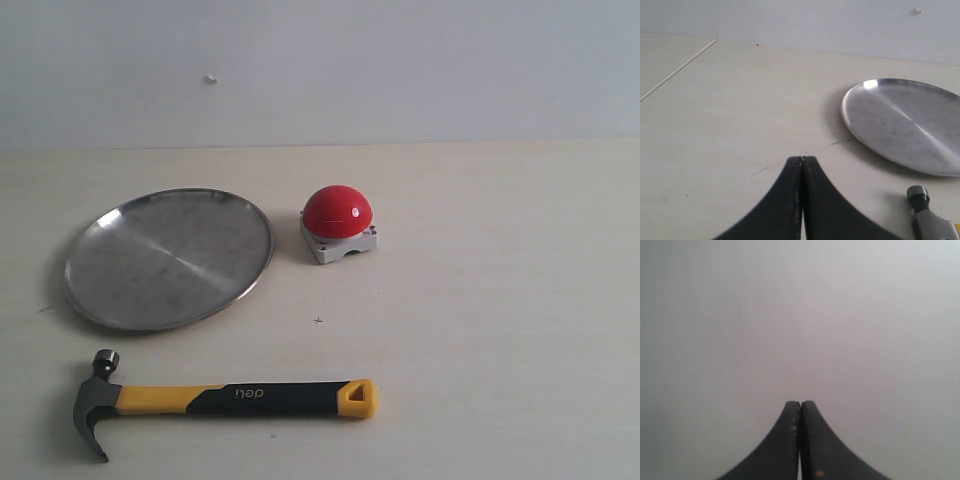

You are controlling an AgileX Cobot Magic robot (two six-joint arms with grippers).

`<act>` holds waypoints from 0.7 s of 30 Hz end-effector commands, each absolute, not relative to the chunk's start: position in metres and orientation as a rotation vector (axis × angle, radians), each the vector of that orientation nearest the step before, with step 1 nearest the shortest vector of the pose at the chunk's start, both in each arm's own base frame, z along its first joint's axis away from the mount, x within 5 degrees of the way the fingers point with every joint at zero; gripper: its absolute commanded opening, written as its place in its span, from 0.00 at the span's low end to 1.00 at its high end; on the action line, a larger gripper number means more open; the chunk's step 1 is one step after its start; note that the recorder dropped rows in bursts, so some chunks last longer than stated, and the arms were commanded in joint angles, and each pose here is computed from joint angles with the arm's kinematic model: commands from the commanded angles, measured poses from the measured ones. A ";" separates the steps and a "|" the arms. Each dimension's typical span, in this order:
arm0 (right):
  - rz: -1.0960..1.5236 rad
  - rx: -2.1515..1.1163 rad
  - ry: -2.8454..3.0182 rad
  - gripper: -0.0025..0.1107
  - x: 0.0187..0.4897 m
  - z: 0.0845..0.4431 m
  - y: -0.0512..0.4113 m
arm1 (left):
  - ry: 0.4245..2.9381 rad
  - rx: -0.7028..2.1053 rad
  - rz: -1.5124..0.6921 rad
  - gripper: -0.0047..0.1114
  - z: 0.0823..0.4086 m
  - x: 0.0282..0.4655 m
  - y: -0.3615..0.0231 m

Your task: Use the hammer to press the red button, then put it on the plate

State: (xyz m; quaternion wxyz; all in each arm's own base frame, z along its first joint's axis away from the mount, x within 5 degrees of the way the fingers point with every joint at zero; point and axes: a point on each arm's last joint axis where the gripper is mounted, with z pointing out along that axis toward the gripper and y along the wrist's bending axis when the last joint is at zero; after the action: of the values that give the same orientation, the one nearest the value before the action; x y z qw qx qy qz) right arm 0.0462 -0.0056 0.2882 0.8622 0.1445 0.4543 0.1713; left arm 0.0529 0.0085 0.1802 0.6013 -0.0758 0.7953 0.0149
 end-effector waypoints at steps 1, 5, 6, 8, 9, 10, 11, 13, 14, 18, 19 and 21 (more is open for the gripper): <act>0.280 0.216 1.254 0.02 0.100 0.338 -0.002 | 1.832 -0.171 0.042 0.04 0.181 0.053 0.009; 0.239 0.110 1.467 0.02 0.168 0.353 -0.002 | 1.832 -0.171 0.042 0.04 0.181 0.053 0.009; 0.235 0.068 1.527 0.02 0.187 0.352 -0.001 | 1.832 -0.171 0.042 0.04 0.181 0.053 0.009; 0.266 0.014 1.660 0.02 0.228 0.348 0.000 | 1.832 -0.171 0.042 0.04 0.181 0.053 0.009; 0.264 -0.023 1.693 0.02 0.240 0.350 0.001 | 1.832 -0.171 0.042 0.04 0.181 0.053 0.009; 0.287 -0.053 1.741 0.02 0.253 0.348 0.003 | 1.832 -0.171 0.042 0.04 0.181 0.053 0.009; 0.324 -0.103 1.798 0.02 0.265 0.345 0.006 | 1.832 -0.171 0.042 0.04 0.181 0.053 0.009; 0.497 -0.083 1.881 0.02 0.287 0.344 0.012 | 1.832 -0.171 0.042 0.04 0.181 0.053 0.009; 0.573 -0.102 1.901 0.02 0.298 0.343 0.016 | 1.832 -0.171 0.042 0.04 0.181 0.053 0.009; 0.577 -0.375 1.881 0.02 0.331 0.338 0.023 | 1.832 -0.171 0.042 0.04 0.181 0.053 0.009; 0.525 -0.453 1.859 0.02 0.336 0.337 0.023 | 1.832 -0.171 0.042 0.04 0.181 0.053 0.009; 0.341 -0.664 1.796 0.02 0.342 0.328 0.020 | 1.832 -0.171 0.042 0.04 0.181 0.053 0.009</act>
State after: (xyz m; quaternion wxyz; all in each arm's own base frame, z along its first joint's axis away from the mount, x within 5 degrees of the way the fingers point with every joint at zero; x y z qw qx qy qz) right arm 0.3331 0.0220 0.3353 0.5482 -0.1666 0.7889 0.2223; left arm 0.0529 0.0085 0.1802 0.6013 -0.0758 0.7953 0.0149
